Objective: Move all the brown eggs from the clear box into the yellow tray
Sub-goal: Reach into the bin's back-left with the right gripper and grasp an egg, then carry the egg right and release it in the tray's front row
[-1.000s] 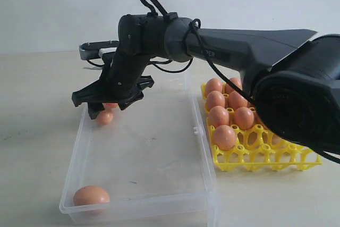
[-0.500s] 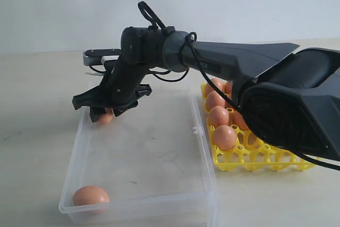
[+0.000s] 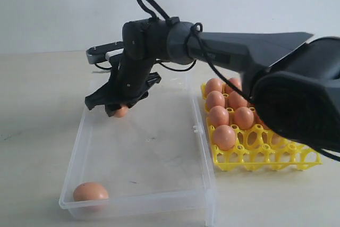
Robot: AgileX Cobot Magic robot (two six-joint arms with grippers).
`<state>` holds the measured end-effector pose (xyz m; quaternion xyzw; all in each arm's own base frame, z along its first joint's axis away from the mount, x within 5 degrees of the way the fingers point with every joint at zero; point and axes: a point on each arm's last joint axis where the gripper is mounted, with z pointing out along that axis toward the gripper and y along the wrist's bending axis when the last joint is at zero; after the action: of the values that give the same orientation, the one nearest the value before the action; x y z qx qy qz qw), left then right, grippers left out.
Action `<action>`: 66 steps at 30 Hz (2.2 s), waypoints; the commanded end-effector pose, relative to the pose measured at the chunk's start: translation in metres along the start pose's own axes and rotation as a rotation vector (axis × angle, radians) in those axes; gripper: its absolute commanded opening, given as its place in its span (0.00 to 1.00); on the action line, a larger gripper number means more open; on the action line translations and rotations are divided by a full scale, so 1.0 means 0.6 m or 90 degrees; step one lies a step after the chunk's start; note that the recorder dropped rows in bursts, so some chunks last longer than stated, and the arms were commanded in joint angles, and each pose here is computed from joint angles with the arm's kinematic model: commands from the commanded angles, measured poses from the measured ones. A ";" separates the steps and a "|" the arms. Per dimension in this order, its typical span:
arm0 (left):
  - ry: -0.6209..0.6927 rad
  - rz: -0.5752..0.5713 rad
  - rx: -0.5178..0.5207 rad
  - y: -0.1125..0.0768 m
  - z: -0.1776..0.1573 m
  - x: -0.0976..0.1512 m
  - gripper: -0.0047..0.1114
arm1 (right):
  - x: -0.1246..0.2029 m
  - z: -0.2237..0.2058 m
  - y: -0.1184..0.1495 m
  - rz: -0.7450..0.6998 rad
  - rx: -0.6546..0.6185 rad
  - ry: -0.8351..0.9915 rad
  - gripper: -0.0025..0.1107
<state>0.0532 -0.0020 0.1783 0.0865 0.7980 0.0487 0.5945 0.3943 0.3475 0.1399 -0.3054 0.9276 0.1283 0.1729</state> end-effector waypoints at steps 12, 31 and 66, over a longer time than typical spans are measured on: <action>-0.012 -0.002 0.000 0.000 -0.001 -0.004 0.04 | 0.193 -0.256 -0.092 -0.104 0.234 0.016 0.02; -0.012 -0.002 0.000 0.000 -0.001 -0.004 0.04 | 0.317 -0.291 -0.141 -0.088 0.247 0.112 0.02; -0.012 -0.002 0.000 0.000 -0.001 -0.004 0.04 | 0.289 -0.217 -0.155 -0.109 0.217 0.196 0.47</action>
<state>0.0532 -0.0020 0.1783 0.0865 0.7980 0.0487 0.5945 0.2861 0.1403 0.1737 -0.3660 0.9223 -0.0935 0.0821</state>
